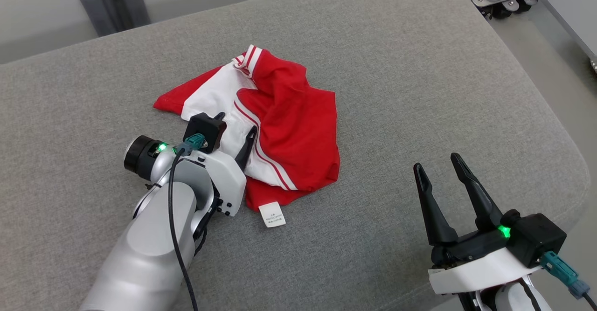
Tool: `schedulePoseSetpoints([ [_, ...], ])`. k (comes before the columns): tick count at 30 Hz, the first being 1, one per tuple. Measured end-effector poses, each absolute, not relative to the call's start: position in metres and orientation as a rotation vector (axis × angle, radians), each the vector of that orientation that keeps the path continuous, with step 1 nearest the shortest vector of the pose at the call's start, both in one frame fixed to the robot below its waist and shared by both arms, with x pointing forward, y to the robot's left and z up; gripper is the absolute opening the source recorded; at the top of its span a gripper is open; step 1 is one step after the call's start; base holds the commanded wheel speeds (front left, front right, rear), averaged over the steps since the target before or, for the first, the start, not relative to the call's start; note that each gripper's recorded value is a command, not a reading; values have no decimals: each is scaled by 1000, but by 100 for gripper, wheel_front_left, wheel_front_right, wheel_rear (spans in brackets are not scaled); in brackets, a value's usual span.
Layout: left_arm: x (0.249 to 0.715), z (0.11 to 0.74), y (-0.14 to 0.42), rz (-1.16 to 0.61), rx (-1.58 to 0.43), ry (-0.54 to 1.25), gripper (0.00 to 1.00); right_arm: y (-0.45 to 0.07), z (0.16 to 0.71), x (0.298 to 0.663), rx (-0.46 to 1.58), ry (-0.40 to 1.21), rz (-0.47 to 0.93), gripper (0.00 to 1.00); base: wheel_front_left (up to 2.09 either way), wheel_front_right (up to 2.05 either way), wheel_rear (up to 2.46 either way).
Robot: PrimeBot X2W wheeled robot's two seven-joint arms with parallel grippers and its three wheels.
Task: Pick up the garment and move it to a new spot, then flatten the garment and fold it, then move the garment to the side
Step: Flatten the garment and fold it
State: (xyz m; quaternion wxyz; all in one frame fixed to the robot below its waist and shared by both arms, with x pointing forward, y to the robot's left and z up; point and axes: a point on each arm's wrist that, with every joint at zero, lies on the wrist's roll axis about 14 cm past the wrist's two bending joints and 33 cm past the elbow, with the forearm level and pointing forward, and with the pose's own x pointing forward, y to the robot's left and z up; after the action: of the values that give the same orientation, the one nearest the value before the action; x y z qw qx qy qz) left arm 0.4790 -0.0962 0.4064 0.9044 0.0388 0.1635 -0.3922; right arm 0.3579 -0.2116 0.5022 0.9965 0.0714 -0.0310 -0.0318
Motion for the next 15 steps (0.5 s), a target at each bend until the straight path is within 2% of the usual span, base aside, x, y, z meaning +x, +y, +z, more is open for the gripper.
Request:
schedulePoseSetpoints([
  [4, 477, 393, -96, -814, 109, 376, 100, -213, 501, 358, 141, -57, -70, 100, 0, 0, 0],
  [5, 478, 393, -97, -815, 110, 371, 67, -213, 501, 358, 142, -57, -69, 100, 0, 0, 0],
  [6, 479, 396, -97, -817, 106, 358, 11, -213, 501, 358, 142, -58, -68, 100, 0, 0, 0],
  [7, 480, 399, -98, -818, 98, 352, 0, -213, 502, 358, 143, -60, -67, 100, 0, 0, 0],
  [11, 484, 418, -101, -818, 41, 294, 0, -210, 504, 358, 147, -68, -58, 100, 0, 0, 0],
  [15, 480, 457, -116, -826, -180, 274, 0, -206, 509, 355, 153, -85, -45, 100, 0, 0, 0],
])
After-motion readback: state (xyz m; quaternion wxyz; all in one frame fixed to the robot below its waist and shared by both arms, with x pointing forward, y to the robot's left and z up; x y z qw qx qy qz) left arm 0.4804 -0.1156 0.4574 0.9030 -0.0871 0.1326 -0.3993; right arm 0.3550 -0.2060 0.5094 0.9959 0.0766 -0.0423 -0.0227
